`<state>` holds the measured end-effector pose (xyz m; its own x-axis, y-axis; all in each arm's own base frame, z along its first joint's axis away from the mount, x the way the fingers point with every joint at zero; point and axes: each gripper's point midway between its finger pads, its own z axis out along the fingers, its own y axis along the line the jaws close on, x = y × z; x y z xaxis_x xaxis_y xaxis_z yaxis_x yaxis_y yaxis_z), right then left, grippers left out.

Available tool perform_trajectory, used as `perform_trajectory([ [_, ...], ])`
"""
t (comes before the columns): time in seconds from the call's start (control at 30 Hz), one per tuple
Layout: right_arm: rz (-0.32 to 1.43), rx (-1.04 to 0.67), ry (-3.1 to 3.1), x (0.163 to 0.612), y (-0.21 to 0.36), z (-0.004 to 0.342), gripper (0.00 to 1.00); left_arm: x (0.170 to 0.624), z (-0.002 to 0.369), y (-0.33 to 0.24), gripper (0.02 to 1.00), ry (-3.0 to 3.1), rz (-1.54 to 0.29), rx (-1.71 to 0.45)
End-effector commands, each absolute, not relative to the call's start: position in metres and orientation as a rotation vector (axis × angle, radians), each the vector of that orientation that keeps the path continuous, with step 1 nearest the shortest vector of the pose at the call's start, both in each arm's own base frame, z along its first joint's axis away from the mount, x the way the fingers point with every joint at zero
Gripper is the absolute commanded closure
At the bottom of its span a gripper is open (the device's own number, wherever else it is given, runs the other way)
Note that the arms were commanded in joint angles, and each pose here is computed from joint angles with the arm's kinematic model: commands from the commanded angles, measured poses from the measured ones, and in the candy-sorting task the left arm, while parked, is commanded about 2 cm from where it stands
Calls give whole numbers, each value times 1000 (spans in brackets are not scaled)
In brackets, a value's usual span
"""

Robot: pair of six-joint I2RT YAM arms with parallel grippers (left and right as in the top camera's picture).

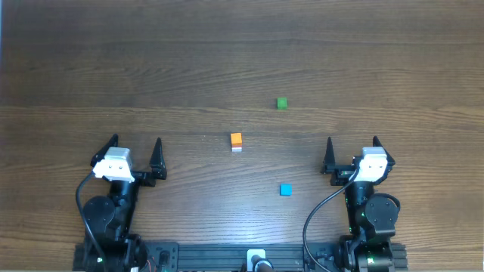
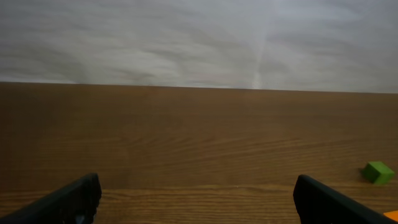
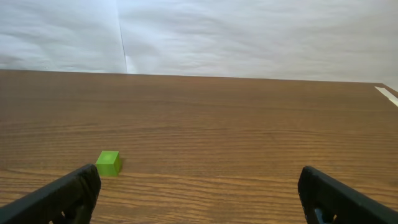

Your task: Stack Cubes

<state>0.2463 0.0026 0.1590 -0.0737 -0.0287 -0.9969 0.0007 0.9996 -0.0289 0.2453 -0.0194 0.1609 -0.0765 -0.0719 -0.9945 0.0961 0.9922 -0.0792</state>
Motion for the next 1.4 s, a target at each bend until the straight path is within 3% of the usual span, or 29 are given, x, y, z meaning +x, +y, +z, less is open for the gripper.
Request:
perform_trajectory([
  [0.03,-32,-10,1642,246,0,157,9,245,159,-22,18,1639,-139,42],
  [0.63,-46,3,1629,246,-3,161,7,245,158,-22,18,1642,-139,42],
  [0.93,40,13,1490,246,5,195,9,245,158,-22,18,1642,-139,42],
  [1.4,117,-162,1501,245,36,310,9,245,158,-22,18,1642,-139,41],
])
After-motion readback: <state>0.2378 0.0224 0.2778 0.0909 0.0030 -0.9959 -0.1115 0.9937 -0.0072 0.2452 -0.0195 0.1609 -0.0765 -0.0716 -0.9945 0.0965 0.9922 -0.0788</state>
